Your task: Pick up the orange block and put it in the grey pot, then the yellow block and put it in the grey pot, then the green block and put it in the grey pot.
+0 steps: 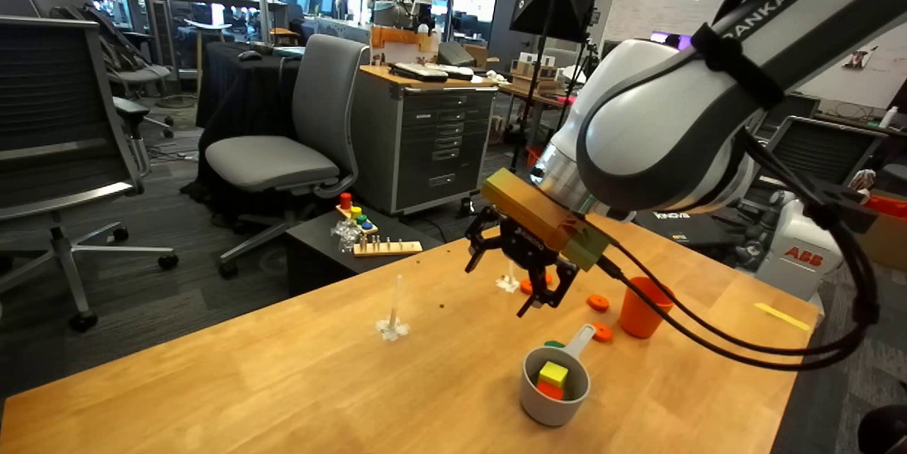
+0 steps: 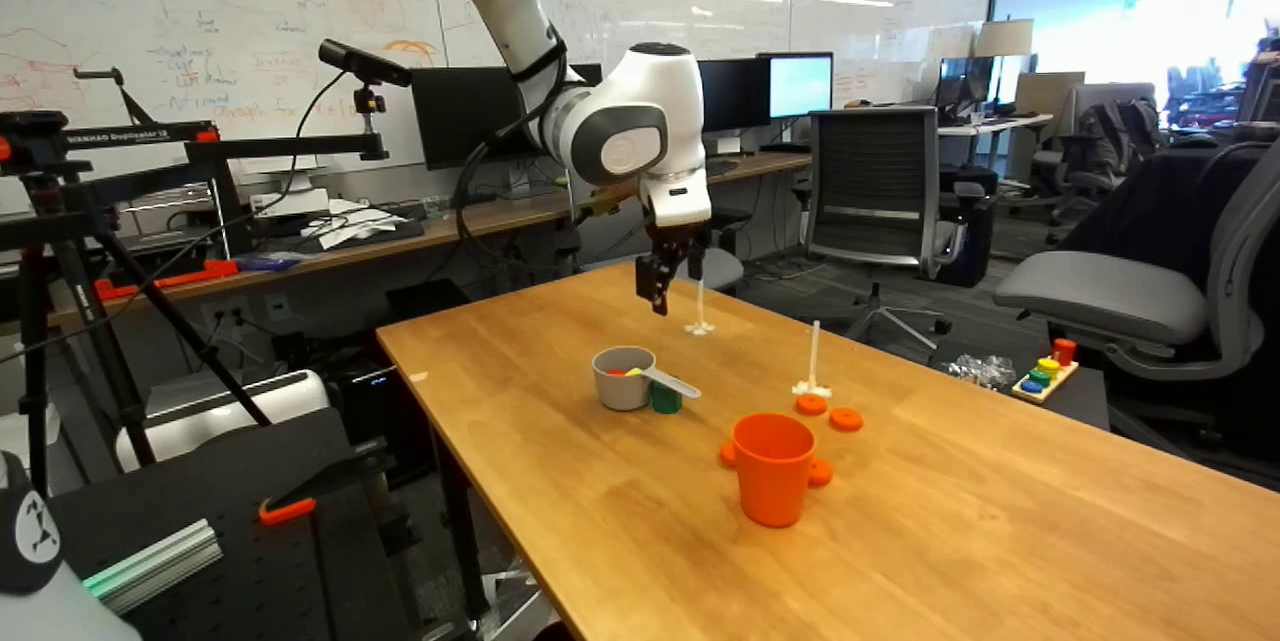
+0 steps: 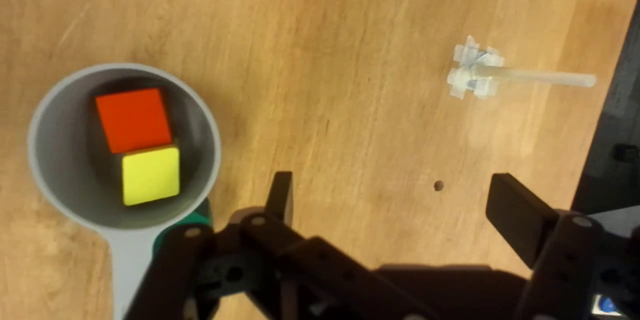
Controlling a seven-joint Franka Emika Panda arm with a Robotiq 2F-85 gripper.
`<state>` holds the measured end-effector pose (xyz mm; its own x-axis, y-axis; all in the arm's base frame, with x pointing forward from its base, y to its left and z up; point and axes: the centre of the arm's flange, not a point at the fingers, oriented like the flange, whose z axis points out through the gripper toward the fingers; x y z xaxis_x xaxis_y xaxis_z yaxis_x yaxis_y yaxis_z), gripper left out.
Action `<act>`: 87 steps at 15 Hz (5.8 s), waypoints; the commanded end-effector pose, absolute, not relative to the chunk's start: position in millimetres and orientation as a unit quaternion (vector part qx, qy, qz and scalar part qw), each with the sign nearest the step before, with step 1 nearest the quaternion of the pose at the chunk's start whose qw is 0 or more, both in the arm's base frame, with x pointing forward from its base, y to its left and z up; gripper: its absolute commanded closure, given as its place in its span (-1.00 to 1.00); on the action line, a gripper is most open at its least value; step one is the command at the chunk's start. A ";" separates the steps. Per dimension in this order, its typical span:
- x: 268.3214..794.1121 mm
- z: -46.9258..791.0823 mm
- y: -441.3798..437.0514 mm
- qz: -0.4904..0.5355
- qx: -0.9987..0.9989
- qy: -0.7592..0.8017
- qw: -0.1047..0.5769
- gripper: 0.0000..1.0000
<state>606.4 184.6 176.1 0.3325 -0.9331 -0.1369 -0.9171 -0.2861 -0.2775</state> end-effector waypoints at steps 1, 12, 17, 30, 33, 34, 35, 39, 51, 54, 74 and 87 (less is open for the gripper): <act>579.8 180.9 172.7 -0.022 -0.775 0.617 0.138 -1.00; 551.0 211.3 163.1 -0.036 -0.731 0.670 0.123 -1.00; 518.8 199.1 139.1 -0.028 -0.714 0.693 0.093 -1.00; 506.8 185.2 107.7 -0.071 -0.721 0.680 0.113 -1.00; 508.4 179.8 108.4 -0.063 -0.716 0.686 0.115 -1.00; 507.9 178.9 108.4 -0.057 -0.713 0.690 0.113 -1.00; 507.0 177.8 108.0 -0.045 -0.708 0.696 0.112 -1.00; 507.3 176.3 103.8 -0.031 -0.688 0.716 0.117 -1.00; 517.6 139.8 90.2 -0.005 -0.672 0.733 0.106 -1.00; 521.3 132.3 92.6 -0.006 -0.680 0.726 0.104 -1.00; 531.2 116.2 115.7 -0.010 -0.716 0.690 0.101 0.82; 548.2 103.9 187.5 -0.012 -0.752 0.650 0.105 0.83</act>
<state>536.9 166.5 112.4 0.1257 -0.9830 -0.1339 -0.9798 -0.1019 -0.1718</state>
